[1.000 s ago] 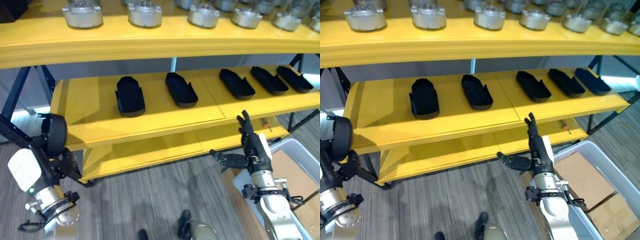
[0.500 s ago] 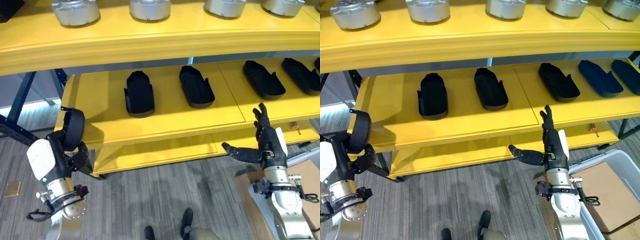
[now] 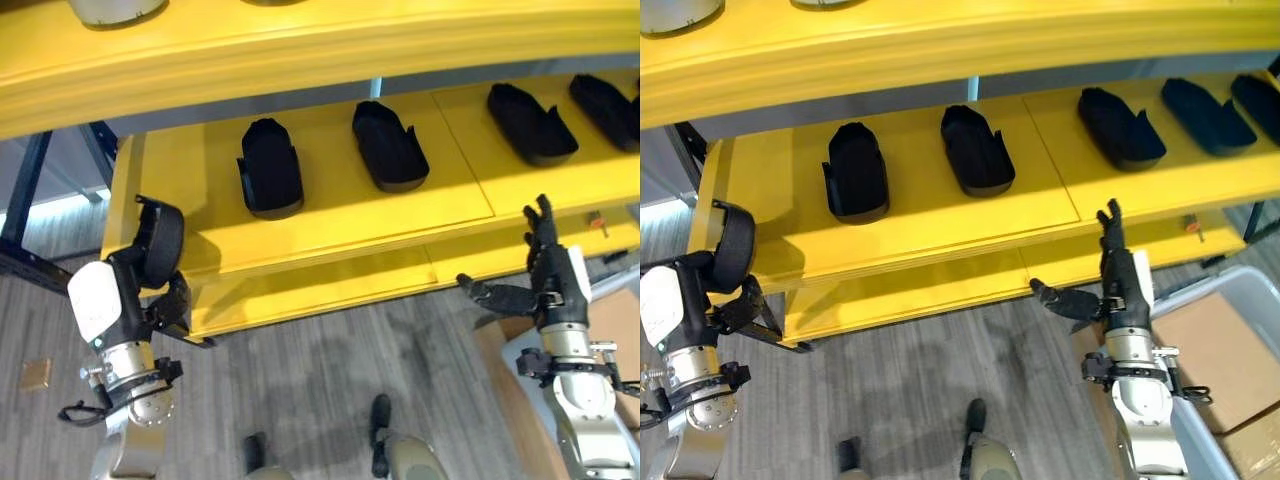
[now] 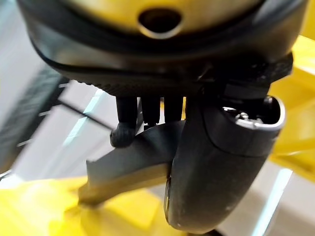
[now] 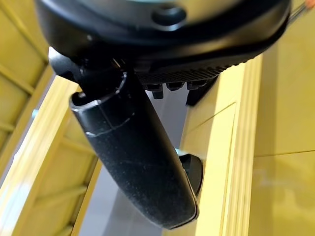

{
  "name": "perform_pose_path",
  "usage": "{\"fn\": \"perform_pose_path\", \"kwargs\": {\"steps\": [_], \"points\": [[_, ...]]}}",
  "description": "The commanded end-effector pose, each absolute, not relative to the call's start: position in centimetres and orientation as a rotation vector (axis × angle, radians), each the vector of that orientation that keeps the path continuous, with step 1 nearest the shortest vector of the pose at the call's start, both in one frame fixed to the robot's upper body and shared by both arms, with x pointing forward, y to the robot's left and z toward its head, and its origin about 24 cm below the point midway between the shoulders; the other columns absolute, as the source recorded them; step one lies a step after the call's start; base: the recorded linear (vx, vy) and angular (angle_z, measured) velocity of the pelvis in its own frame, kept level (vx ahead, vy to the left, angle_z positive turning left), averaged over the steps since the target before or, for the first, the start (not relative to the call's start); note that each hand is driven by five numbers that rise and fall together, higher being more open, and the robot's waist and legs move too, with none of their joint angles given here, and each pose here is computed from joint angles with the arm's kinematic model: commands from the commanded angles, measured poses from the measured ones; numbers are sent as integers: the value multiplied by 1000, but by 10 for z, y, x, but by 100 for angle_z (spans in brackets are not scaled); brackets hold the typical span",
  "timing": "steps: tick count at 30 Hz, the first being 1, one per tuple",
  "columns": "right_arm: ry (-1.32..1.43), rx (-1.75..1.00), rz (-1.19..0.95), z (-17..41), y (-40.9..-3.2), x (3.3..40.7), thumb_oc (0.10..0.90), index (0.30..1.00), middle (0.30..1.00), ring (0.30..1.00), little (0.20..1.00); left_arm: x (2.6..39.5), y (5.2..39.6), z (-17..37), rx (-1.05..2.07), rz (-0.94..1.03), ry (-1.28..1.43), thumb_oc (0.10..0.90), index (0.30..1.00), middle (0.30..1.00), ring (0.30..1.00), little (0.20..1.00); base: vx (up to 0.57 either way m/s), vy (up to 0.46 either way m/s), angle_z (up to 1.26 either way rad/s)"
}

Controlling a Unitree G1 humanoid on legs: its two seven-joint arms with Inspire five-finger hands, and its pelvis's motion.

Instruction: Move parts from the plastic box to the shelf.

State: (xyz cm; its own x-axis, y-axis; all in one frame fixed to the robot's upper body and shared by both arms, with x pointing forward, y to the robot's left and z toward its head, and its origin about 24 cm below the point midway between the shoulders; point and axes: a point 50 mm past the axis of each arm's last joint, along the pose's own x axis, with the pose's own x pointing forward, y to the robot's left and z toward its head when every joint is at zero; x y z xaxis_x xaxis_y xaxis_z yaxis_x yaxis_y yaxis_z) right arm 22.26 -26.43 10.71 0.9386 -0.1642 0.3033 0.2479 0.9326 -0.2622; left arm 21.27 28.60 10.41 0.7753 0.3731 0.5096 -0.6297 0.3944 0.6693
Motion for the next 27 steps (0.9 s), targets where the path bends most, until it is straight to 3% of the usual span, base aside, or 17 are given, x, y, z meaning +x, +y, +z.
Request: {"fn": "perform_pose_path", "kwargs": {"steps": [1, 18, 27], "points": [[-514, -250, -122, 142, -240, 226, 900, 1000, 1000, 1000, 1000, 204, 290, 177, 1059, 747, -664, 400, 300, 300, 300, 300, 90, 175, 10], [-462, -240, -12, 128, -221, 226, 900, 1000, 1000, 1000, 1000, 207, 266, 243, 1306, 657, -994, 400, 300, 300, 300, 300, 36, 59, -13], [-450, -273, 19, 125, -222, 224, 900, 1000, 1000, 1000, 1000, 216, 265, 265, 1679, 501, -1039, 400, 300, 300, 300, 300, -12, -7, -5]]}}
